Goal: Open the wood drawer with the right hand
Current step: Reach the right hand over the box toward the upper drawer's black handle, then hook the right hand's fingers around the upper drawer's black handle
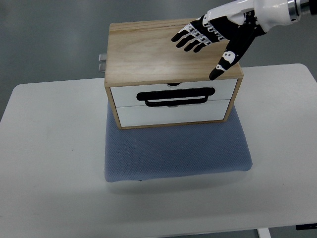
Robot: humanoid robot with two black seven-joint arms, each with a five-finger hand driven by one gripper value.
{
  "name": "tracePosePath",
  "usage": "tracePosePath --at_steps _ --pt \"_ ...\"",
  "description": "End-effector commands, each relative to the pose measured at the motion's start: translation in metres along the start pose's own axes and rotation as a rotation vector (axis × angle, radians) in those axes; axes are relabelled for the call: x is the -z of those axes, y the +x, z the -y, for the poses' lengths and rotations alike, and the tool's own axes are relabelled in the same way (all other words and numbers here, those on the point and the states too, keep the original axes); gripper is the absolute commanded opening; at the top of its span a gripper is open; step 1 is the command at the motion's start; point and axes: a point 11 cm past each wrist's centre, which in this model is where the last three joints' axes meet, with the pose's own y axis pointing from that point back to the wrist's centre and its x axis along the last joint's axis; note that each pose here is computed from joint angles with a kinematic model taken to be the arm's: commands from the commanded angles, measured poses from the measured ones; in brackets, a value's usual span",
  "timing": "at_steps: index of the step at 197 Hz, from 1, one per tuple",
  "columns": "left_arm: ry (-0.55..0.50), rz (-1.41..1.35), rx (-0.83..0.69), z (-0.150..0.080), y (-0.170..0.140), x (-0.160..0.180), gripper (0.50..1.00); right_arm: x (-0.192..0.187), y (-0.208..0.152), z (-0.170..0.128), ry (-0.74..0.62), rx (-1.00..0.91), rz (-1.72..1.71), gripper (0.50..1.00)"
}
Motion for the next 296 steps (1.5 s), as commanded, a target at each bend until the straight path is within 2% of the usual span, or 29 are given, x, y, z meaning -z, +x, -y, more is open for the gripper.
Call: tracePosePath --at_steps 1,59,104,202,296 --pt "0.000 0.000 0.000 0.000 0.000 0.000 1.000 0.003 -0.009 0.014 -0.030 0.026 -0.021 0.954" --pt "0.000 0.000 0.000 0.000 0.000 0.000 1.000 0.006 -0.022 0.050 -0.094 0.037 -0.078 0.954" --pt "0.000 0.000 0.000 0.000 0.000 0.000 1.000 0.003 -0.035 0.068 -0.138 0.080 -0.101 0.954" --pt "0.000 0.000 0.000 0.000 0.000 0.000 1.000 -0.031 -0.048 0.084 -0.187 0.071 -0.045 0.954" --pt "0.000 0.000 0.000 0.000 0.000 0.000 1.000 -0.043 -0.053 0.087 -0.211 0.081 -0.025 0.954"
